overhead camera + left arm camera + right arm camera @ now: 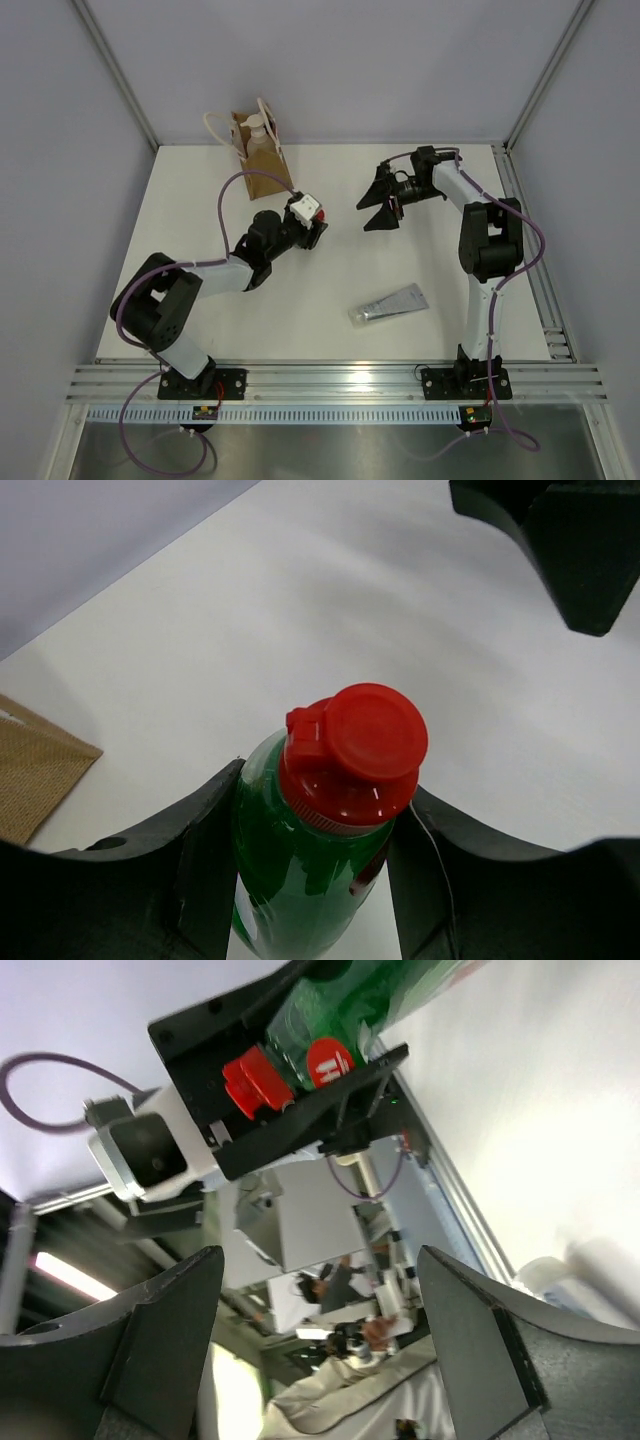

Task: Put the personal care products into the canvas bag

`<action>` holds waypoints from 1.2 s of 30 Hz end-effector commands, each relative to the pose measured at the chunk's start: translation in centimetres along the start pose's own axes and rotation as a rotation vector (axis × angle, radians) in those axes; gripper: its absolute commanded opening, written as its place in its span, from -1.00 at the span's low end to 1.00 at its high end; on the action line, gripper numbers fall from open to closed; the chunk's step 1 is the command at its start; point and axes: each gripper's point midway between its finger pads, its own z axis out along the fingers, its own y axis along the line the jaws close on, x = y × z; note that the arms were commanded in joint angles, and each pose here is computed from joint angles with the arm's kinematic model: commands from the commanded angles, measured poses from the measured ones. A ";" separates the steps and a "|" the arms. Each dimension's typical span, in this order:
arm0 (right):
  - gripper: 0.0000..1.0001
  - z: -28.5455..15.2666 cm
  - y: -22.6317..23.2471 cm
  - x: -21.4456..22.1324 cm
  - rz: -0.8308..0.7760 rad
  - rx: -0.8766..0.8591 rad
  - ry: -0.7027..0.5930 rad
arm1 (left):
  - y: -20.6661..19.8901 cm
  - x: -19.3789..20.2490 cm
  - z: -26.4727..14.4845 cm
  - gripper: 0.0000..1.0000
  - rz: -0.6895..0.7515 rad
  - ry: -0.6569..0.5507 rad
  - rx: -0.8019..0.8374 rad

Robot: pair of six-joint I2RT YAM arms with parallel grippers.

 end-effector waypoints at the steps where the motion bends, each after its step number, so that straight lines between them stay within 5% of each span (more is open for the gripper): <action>1: 0.71 -0.4 -1.1 0.4 -0.123 0.105 0.005 | 2.9 -8.4 -1.2 -1.00 0.019 -0.272 -0.105; 15: 0.54 -1.5 -1.3 -0.3 -0.262 0.123 -0.023 | 8.9 -12.6 -3.9 -1.00 -0.014 -0.302 -0.187; 36: 0.46 -3.8 -1.9 -1.1 -0.228 0.091 -0.074 | 24.3 -26.6 -7.8 -1.00 -0.079 -0.517 -0.547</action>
